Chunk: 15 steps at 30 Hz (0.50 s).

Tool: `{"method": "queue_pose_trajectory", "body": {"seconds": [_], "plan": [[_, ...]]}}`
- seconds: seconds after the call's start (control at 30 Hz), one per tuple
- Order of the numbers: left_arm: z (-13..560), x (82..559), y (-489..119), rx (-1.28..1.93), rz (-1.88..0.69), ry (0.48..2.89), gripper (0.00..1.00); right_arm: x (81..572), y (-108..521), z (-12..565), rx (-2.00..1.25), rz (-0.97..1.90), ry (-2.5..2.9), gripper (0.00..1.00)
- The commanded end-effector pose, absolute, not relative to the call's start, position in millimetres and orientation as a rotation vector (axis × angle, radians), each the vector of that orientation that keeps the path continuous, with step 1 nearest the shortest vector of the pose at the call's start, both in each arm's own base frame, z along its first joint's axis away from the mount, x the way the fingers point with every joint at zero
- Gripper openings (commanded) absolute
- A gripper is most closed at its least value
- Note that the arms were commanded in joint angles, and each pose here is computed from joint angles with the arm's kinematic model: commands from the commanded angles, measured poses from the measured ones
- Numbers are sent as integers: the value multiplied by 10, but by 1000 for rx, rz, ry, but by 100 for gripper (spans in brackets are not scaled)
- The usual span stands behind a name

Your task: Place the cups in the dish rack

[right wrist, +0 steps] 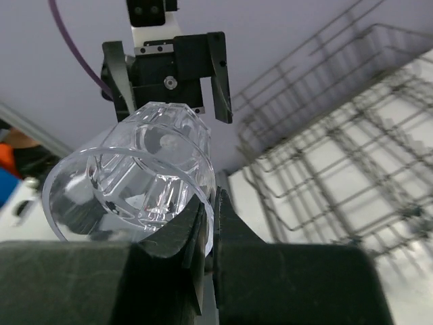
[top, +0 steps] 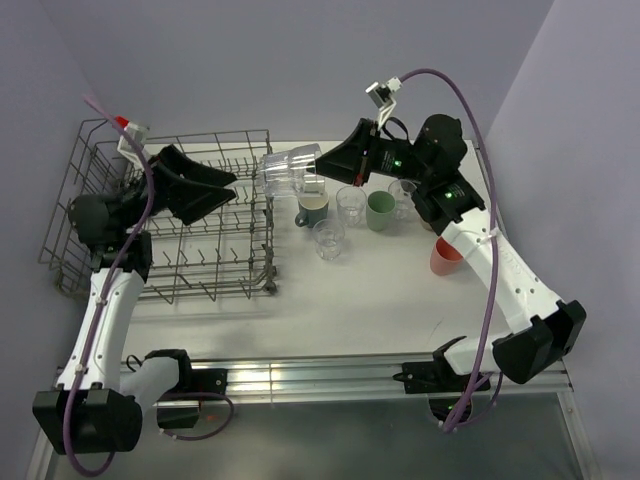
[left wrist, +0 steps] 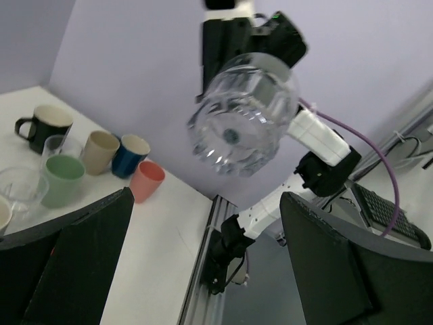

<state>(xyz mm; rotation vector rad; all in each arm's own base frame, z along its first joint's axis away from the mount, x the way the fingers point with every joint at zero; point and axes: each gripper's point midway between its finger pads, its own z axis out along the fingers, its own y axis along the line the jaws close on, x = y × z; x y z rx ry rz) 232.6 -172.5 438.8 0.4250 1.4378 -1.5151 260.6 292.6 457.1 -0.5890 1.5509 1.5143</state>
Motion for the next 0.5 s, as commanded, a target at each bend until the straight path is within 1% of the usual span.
{"method": "queue_pose_trajectory", "body": {"seconds": [0.0,0.1,0.13,0.23,0.47], "plan": [[4688,2050,-1768,496,-1556,1285,99,2392,3046,4841,-588,1696,1465,0],[4723,1949,-1832,506,-1651,1267,99,2349,3113,4848,-601,1729,1462,0],[4762,1888,-1837,533,-1654,1232,99,2328,3135,4846,-596,1750,1470,0],[4806,1815,-1879,530,-1712,1228,99,2317,3170,4852,-589,1776,1471,0],[4870,1751,-1972,520,-1763,1232,99,2194,3264,4855,-659,1785,1448,0]]}}
